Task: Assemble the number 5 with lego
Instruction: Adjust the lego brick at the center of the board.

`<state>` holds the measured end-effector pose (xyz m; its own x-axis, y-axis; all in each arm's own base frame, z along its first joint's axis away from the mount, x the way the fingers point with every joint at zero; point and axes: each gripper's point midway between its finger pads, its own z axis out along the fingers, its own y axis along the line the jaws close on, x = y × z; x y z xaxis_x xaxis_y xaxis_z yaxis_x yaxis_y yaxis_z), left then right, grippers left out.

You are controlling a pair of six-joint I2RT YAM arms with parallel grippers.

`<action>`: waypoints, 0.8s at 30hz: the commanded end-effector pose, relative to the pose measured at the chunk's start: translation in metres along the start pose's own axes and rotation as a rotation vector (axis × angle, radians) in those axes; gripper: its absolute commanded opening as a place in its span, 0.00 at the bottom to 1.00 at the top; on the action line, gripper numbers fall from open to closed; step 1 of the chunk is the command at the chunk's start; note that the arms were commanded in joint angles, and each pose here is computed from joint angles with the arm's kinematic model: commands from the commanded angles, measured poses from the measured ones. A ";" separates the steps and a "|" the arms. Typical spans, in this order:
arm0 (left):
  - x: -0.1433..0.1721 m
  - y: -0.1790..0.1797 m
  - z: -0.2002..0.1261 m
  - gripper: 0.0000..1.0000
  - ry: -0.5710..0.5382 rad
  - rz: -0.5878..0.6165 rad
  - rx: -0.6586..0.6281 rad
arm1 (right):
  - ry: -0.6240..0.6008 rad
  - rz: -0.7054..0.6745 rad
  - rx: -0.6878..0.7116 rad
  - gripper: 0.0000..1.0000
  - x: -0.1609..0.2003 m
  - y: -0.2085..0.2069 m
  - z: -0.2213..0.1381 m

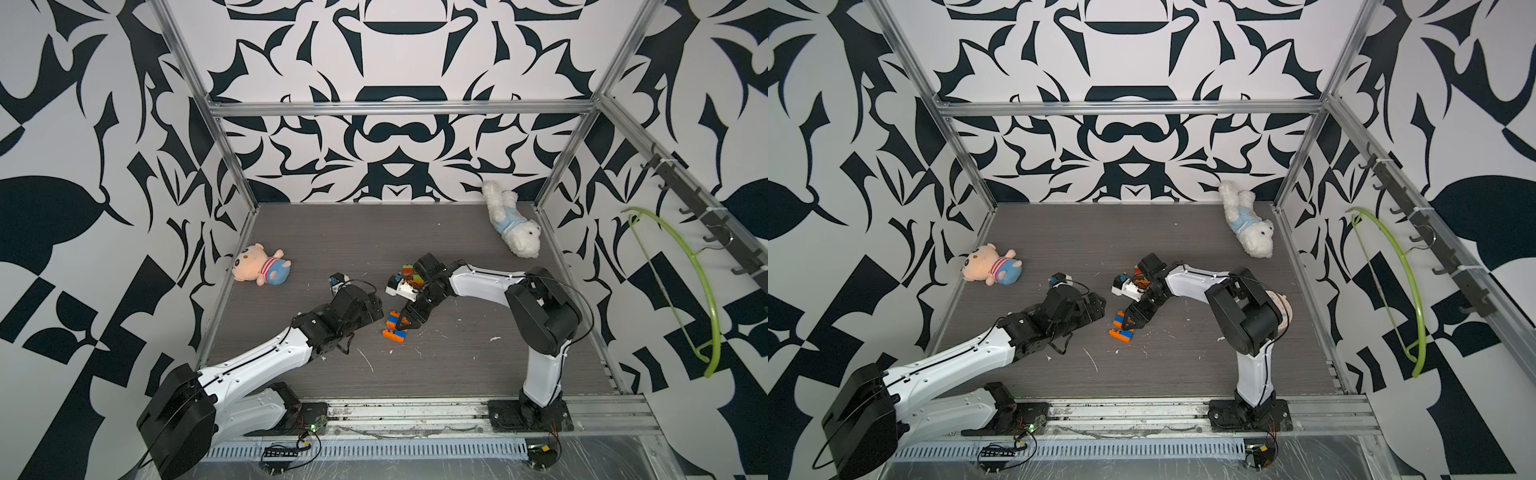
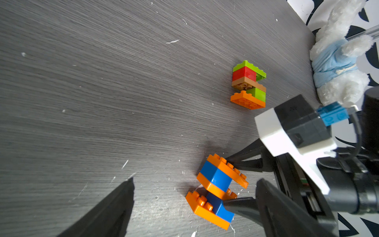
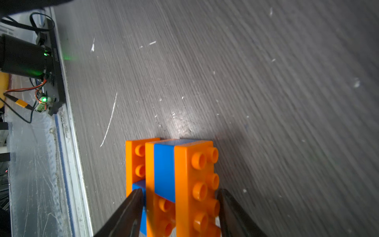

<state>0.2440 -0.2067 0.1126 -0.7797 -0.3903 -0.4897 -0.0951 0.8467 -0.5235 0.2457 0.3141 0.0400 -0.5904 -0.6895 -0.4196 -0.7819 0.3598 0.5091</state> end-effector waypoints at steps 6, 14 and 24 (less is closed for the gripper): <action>-0.004 -0.008 -0.001 0.99 -0.003 0.018 0.019 | -0.078 0.012 0.128 0.64 -0.027 -0.005 -0.033; -0.010 -0.010 -0.004 0.99 -0.027 0.063 0.016 | -0.261 -0.043 0.442 0.66 -0.043 -0.005 -0.109; -0.035 -0.020 -0.021 0.99 -0.143 0.142 0.047 | -0.635 0.109 1.051 0.68 -0.020 -0.027 -0.245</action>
<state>0.2511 -0.2020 0.1286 -0.7415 -0.3205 -0.5895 -0.0066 0.8820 -0.4713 0.3045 0.2062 0.2041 -0.4354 -0.4052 -0.8039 -0.5833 0.8072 -0.0910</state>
